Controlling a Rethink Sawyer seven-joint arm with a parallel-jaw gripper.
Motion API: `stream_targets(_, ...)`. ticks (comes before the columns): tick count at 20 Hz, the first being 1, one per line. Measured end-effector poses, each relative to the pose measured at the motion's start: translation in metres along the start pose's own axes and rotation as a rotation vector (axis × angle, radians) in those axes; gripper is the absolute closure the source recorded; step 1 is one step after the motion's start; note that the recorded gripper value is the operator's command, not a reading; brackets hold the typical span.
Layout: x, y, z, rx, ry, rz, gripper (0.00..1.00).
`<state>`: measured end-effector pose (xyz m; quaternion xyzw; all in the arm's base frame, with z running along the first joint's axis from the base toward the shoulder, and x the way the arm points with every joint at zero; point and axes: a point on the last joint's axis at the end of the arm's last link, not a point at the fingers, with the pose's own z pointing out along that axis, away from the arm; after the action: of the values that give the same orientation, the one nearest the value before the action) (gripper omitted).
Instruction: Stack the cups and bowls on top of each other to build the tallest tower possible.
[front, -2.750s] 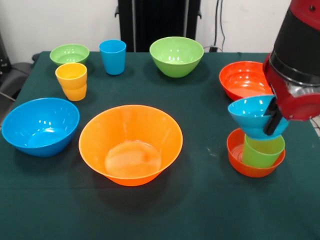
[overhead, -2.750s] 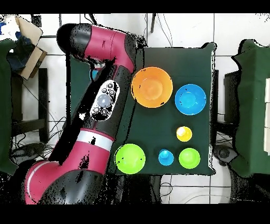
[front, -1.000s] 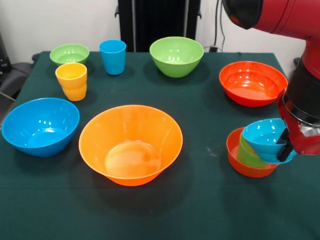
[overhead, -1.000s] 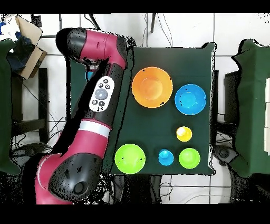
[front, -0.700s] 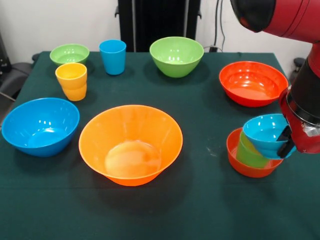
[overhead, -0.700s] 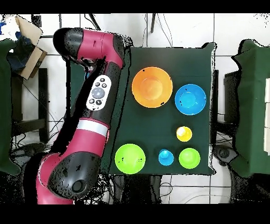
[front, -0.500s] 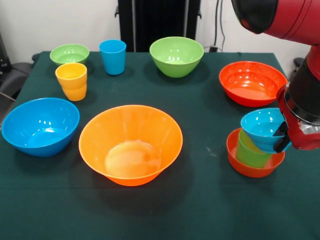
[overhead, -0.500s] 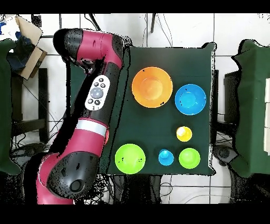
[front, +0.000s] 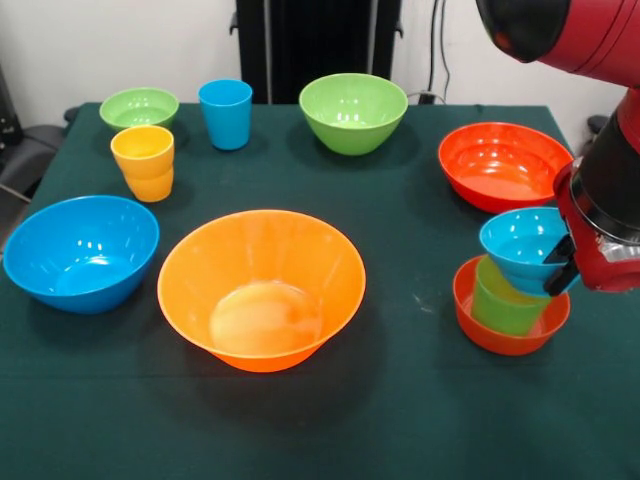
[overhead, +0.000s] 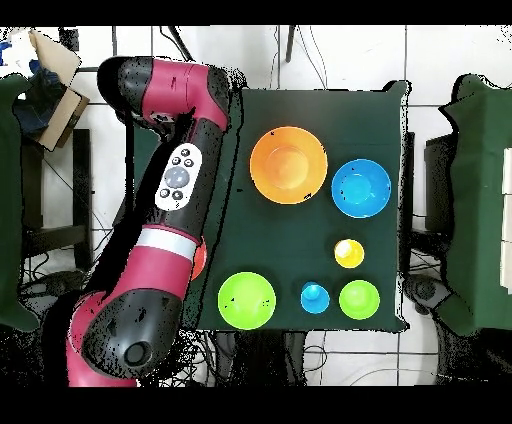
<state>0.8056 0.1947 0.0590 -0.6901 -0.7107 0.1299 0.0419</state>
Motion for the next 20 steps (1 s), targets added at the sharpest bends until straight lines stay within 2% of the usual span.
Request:
stream_targets(7,-0.009,-0.006,0.01,0.026,-0.008,0.021,1.0)
stream_targets(14,-0.023,-0.015,0.024,0.06,-0.04,0.038,1.0)
stream_targets(20,-0.03,-0.02,0.03,0.079,-0.045,0.055,1.0)
